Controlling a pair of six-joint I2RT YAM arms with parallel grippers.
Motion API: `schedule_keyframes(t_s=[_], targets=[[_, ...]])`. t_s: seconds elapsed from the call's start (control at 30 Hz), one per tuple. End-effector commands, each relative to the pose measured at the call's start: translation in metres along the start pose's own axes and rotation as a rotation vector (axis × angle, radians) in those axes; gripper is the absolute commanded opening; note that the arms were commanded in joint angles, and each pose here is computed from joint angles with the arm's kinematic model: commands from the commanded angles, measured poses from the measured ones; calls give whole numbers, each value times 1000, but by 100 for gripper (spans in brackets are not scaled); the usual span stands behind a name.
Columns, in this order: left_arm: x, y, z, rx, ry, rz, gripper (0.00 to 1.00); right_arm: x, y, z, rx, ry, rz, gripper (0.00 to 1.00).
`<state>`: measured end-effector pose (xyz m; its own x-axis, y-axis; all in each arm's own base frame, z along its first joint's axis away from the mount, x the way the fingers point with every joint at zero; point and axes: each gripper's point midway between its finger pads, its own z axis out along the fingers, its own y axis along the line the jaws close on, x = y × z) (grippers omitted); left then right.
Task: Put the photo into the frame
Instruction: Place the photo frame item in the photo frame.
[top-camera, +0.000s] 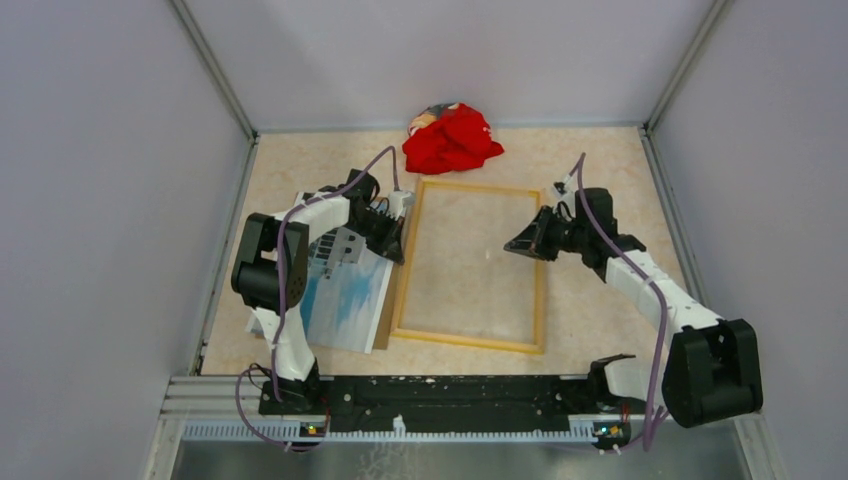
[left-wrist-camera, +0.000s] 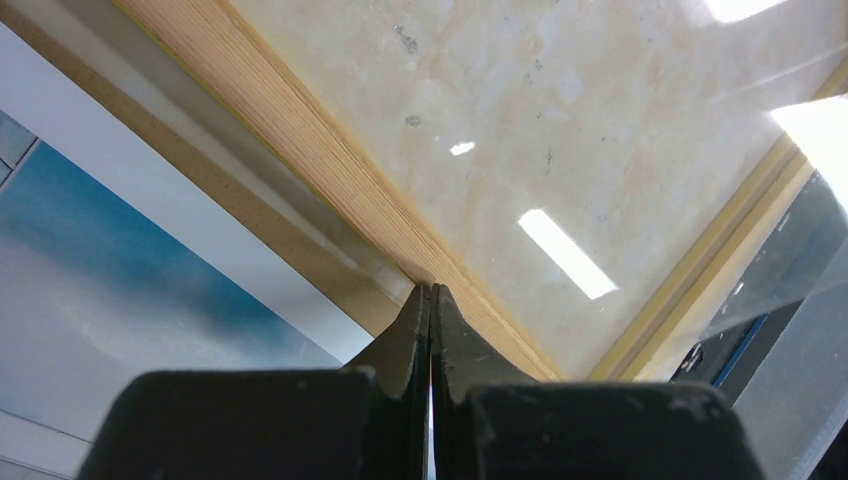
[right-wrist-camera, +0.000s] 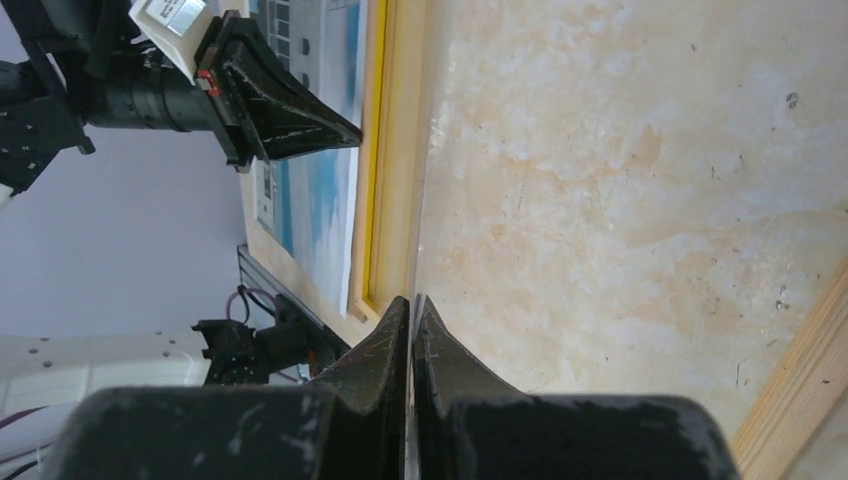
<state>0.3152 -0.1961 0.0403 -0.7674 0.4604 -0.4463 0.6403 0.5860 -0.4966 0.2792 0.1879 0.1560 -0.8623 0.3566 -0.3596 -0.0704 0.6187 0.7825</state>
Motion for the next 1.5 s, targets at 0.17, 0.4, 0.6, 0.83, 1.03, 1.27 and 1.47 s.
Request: schedule_keyframes(t_s=[0.17,0.4,0.6,0.83,1.03,1.27,1.47], targets=[[4,-4,11,13,20,24,0,13,-15,8,10,26,-16,0],[4,-5,12,13,25,27,0,14,-18,13,-1,33,-8,0],[3,-5,12,13,27,29,0,16,-25,16,26,50,-12,10],[3,-5,10,9,24,37,0,17,-35,17,74,60,-27,45],[2,-6,10,9,21,38,0,16,-40,17,102,52,-20,52],[1,-6,10,6,19,40,0,3,-52,-1,258,14,-81,96],[1,-6,9,6,19,43,0,3,-58,-2,294,19,-87,98]])
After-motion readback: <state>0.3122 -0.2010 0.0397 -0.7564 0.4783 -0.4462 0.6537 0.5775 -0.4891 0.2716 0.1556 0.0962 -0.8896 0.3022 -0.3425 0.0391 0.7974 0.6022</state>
